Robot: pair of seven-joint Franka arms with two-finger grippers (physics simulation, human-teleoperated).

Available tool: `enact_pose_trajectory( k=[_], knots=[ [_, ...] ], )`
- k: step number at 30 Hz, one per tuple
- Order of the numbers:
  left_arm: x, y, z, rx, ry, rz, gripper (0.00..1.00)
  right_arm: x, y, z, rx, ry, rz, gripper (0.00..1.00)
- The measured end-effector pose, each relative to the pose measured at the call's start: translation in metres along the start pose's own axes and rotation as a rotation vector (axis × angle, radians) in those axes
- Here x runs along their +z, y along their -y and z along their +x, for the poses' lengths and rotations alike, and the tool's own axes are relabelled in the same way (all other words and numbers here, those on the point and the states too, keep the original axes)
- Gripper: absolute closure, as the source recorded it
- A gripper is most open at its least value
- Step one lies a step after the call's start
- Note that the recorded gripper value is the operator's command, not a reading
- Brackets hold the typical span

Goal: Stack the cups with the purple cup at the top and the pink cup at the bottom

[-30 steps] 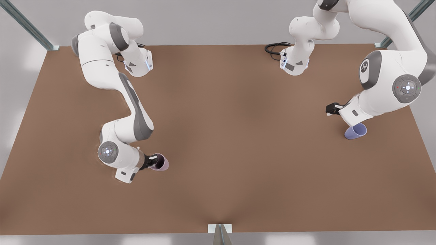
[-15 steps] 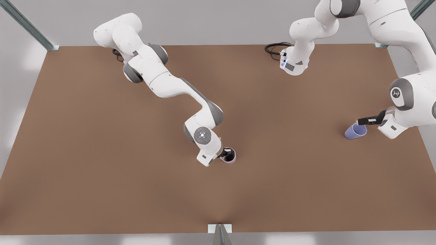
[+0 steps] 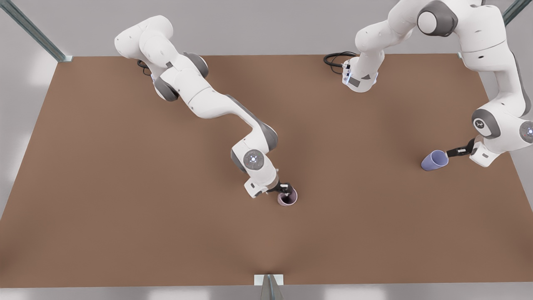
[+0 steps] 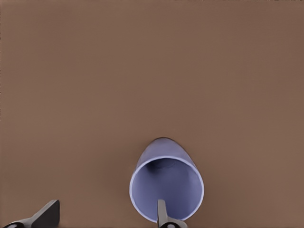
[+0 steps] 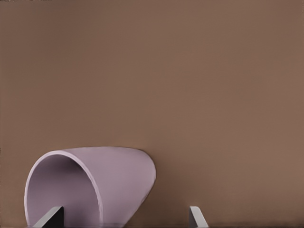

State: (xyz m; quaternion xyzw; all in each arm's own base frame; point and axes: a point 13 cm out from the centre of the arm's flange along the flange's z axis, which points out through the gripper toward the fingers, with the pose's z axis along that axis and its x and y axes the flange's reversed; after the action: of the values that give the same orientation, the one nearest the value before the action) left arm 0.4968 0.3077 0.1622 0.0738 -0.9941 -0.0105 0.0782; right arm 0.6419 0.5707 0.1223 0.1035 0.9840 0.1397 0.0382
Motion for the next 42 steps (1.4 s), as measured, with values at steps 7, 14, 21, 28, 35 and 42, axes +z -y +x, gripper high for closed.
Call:
enact_pose_trajectory(
  k=[7, 14, 21, 28, 35, 42],
  knots=[
    [0.026, -0.008, -0.007, 0.032, 0.016, -0.01, 0.0, 0.001, -0.002, 0.015, 0.04, -0.001, 0.042, 0.0],
    [0.054, -0.002, 0.003, 0.048, -0.014, 0.014, 0.0, -0.234, 0.092, -0.106, 0.221, 0.119, 0.08, 0.0],
    [0.062, 0.003, 0.004, 0.041, -0.014, 0.037, 0.69, -0.462, 0.416, -0.146, 0.478, 0.131, 0.253, 0.0],
    [0.064, 0.004, 0.006, 0.042, -0.02, 0.043, 0.79, -0.455, 0.463, -0.114, 0.34, -0.003, 0.295, 0.0],
    [0.012, 0.045, -0.025, 0.125, 0.068, 0.025, 0.79, -0.455, 0.457, -0.102, 0.078, -0.054, 0.306, 0.0],
    [-0.149, 0.293, -0.048, 0.475, 0.225, 0.008, 0.79, -0.447, 0.438, -0.097, -0.098, -0.091, 0.304, 0.0]
  ],
)
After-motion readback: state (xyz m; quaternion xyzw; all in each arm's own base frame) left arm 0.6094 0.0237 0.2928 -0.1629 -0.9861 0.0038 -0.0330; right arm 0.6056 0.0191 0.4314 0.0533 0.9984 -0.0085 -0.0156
